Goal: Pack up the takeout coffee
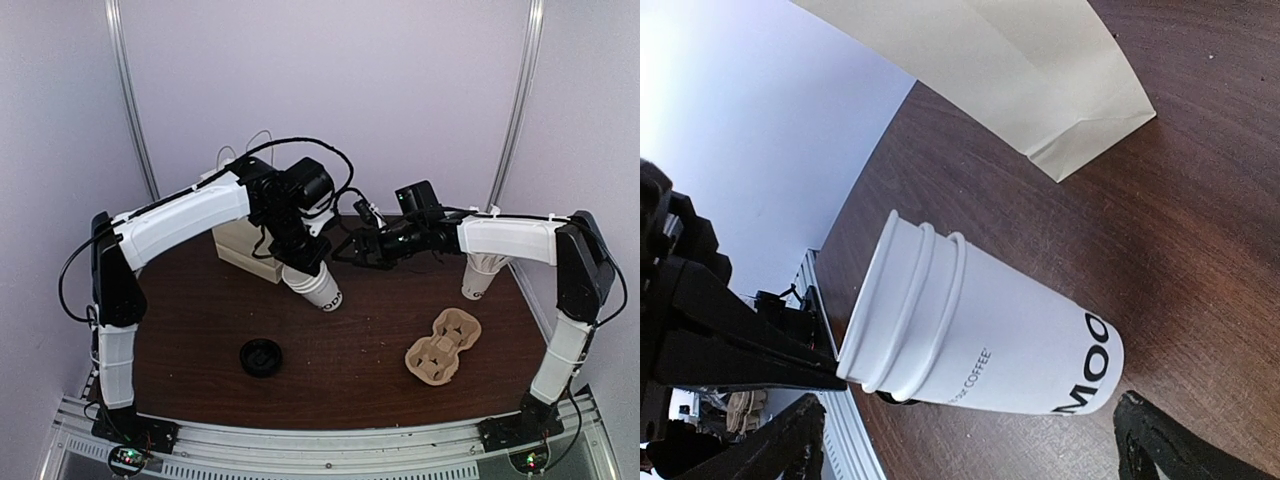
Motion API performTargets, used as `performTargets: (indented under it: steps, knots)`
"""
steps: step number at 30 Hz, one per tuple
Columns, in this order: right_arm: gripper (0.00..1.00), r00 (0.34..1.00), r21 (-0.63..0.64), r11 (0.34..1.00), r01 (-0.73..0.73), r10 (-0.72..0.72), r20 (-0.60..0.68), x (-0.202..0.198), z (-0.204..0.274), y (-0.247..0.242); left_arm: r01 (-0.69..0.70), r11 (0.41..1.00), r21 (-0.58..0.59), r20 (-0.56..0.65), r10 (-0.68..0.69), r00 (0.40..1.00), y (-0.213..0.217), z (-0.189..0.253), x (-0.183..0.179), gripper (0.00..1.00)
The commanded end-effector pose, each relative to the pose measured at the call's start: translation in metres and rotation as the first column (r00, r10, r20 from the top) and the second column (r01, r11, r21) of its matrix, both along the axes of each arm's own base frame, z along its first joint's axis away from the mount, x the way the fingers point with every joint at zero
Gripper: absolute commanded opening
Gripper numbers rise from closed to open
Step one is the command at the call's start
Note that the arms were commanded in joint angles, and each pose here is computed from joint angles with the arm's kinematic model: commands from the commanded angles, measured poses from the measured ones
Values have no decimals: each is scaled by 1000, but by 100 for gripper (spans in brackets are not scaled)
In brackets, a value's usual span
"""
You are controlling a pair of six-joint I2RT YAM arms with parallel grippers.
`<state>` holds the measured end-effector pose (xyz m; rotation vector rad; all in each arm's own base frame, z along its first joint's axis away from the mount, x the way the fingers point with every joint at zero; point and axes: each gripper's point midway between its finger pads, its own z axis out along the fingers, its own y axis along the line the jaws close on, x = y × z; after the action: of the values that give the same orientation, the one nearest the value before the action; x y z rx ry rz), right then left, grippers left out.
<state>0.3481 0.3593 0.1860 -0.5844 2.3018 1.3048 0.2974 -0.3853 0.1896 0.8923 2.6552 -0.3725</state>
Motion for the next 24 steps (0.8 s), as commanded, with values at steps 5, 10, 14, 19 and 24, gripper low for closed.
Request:
performTargets:
  steps: [5, 10, 14, 19, 24]
  knots:
    - [100, 1000, 46, 999, -12, 13, -25, 2, -3, 11, 3, 969, -249, -26, -10, 1000, -27, 44, -8, 0]
    - [100, 999, 41, 999, -11, 12, -39, 1, -10, 11, 2, 961, -275, -40, -13, 999, -30, 47, -11, 0]
    - [100, 999, 18, 1000, 2, -1, -53, 2, -21, 10, -7, 961, -278, -37, -3, 999, -29, 49, -11, 0]
    - [100, 996, -74, 996, 40, -45, -72, 2, -46, 0, -19, 963, -270, -11, 16, 1000, -25, 47, -7, 0]
    - [100, 994, -167, 982, 92, -101, -48, 7, -66, -14, -49, 966, -253, -19, 46, 999, -23, 40, -4, 0]
